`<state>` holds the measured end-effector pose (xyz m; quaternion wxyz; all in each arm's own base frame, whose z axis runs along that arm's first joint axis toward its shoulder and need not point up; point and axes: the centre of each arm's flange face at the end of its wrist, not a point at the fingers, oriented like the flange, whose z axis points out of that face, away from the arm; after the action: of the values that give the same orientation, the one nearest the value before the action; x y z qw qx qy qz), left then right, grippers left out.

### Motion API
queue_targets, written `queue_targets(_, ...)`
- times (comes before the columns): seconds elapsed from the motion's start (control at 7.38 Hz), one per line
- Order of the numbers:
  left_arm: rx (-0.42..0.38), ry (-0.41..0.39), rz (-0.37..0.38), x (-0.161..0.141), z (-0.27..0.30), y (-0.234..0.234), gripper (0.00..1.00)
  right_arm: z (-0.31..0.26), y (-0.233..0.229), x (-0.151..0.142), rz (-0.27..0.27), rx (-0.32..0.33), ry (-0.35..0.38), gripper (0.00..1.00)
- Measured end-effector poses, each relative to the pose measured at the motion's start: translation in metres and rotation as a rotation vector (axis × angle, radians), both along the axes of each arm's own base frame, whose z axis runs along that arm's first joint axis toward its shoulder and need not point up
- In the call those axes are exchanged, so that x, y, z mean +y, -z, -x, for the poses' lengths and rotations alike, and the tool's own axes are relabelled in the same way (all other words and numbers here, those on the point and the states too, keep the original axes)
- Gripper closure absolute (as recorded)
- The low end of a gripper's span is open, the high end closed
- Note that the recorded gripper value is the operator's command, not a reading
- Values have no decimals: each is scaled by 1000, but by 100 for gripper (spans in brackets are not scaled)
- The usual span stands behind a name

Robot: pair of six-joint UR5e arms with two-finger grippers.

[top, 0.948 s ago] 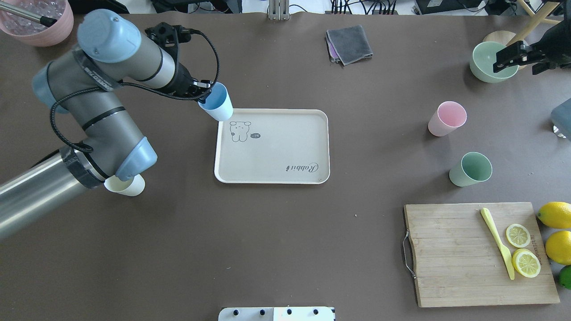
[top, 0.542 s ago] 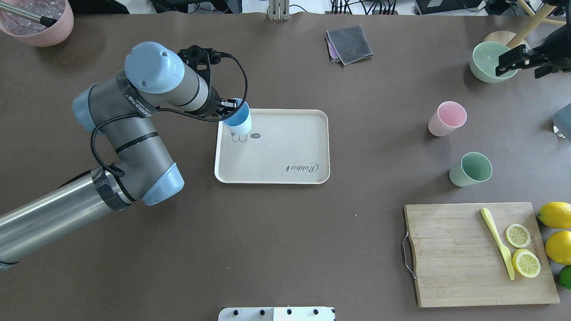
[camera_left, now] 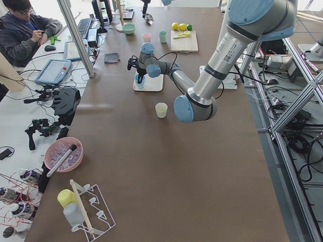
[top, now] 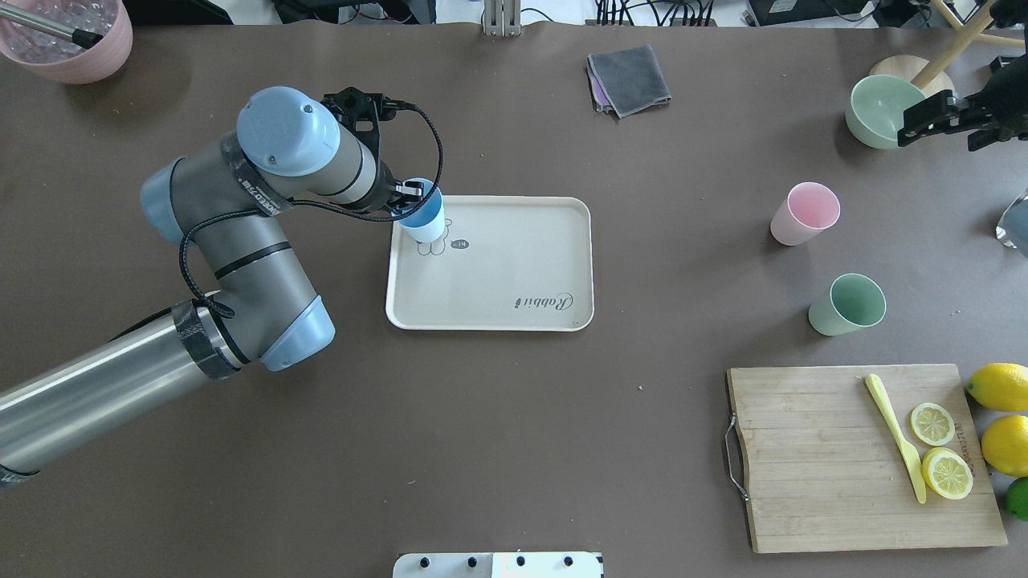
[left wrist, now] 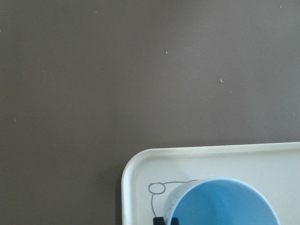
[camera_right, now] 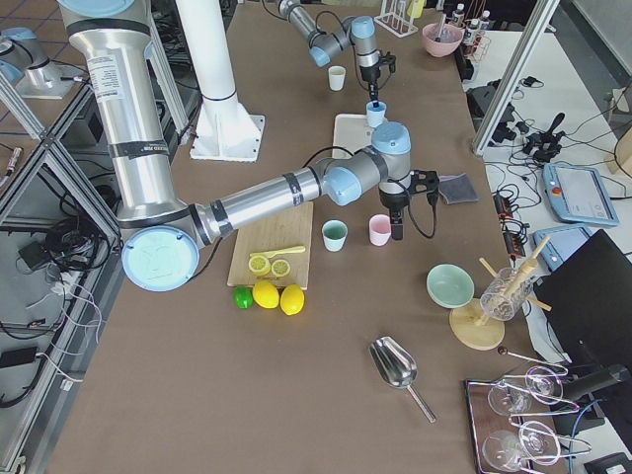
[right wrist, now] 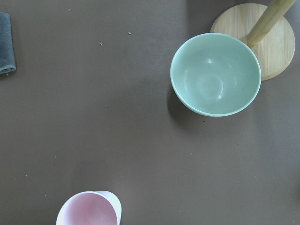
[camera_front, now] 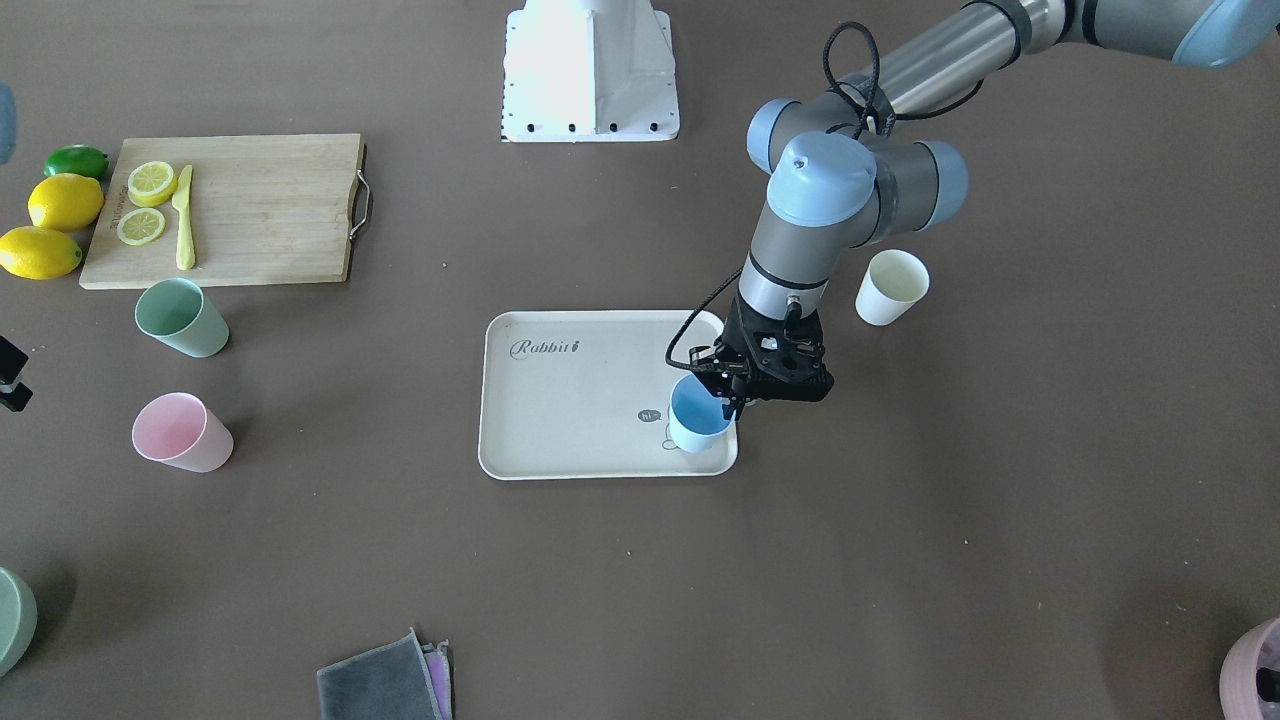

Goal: Place all cups on tray

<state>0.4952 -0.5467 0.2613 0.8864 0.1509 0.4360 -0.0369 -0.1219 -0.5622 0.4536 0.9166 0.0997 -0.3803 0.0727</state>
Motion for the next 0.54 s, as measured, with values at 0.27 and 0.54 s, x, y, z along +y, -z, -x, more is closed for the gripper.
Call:
queue_targets(0.27, 10, 1, -12, 1, 3, 6, 1, 0, -4, 5, 7, -1, 5, 0)
queue_targets(0.54, 18, -3, -44, -13, 43, 26, 1, 0, -7, 29, 15, -6, 22, 0)
